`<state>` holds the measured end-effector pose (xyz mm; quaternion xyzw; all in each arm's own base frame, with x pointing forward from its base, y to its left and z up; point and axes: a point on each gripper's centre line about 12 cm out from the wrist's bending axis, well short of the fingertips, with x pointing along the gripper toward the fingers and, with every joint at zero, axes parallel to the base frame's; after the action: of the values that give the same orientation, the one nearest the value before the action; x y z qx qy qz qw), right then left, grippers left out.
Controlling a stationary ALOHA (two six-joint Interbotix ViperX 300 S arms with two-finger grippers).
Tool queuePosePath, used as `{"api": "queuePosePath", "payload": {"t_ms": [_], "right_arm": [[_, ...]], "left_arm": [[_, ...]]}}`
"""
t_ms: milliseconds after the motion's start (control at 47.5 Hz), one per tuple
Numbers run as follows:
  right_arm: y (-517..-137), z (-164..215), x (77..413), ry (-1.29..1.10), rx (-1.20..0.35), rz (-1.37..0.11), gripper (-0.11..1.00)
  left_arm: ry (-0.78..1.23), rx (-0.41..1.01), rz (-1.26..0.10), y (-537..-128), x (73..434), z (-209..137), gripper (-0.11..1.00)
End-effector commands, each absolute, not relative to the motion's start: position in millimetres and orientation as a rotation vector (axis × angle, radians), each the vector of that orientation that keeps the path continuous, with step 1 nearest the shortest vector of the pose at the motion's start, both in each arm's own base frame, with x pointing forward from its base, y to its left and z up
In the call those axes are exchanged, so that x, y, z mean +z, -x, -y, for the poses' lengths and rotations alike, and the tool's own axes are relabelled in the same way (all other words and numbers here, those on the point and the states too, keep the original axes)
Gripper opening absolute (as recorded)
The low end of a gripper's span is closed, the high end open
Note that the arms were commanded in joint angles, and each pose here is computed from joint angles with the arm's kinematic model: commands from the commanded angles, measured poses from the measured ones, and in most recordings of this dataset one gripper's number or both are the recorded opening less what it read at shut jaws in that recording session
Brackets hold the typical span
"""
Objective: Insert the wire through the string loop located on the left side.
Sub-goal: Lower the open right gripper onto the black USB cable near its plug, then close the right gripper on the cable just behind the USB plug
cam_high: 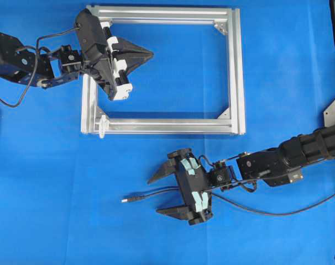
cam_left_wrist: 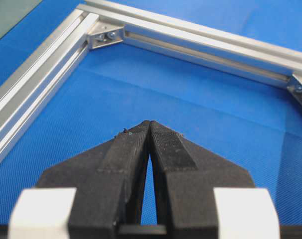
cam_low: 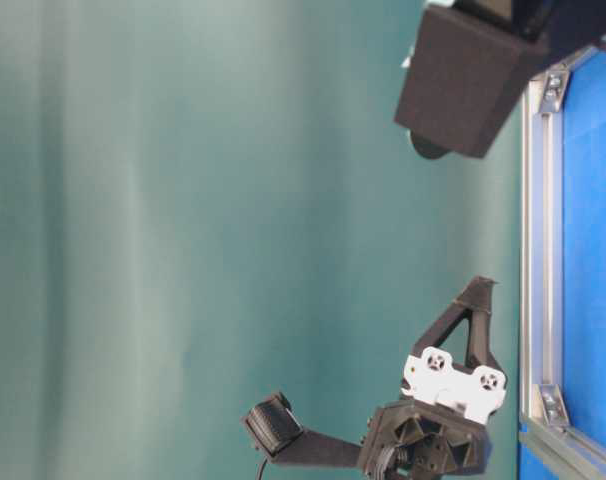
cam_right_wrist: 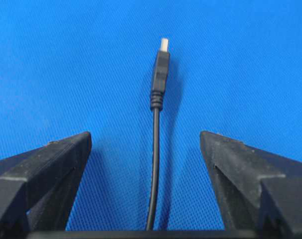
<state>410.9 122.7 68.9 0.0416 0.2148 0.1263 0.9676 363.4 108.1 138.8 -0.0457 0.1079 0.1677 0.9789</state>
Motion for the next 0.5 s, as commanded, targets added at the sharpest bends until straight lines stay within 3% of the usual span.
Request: {"api": "queuePosePath", "payload": {"t_ms": [0,147,231,484], "right_arm": [[-415.8,-126.7,80.7,-0.091,0.262,-0.398,0.89],[-416.8,-127.0,81.8,-0.089,0.264,-0.392,0.85],[-418.6,-127.6,82.0,-0.086,0.264,-0.392,0.77],[-419.1,-120.0,80.1,-0.087,0.247,-0.401,0.1]], "left_arm": [[0.087,0.333,-0.175,-364.8,153.3,-107.6,0.0],[0.087,0.333,-0.175,-364.8,153.3,-107.6,0.0],[0.087,0.333,-0.176,-364.4,152.9,-107.5,0.0],[0.088,0.335,-0.179,-362.3,152.0,-107.1,0.0]]}}
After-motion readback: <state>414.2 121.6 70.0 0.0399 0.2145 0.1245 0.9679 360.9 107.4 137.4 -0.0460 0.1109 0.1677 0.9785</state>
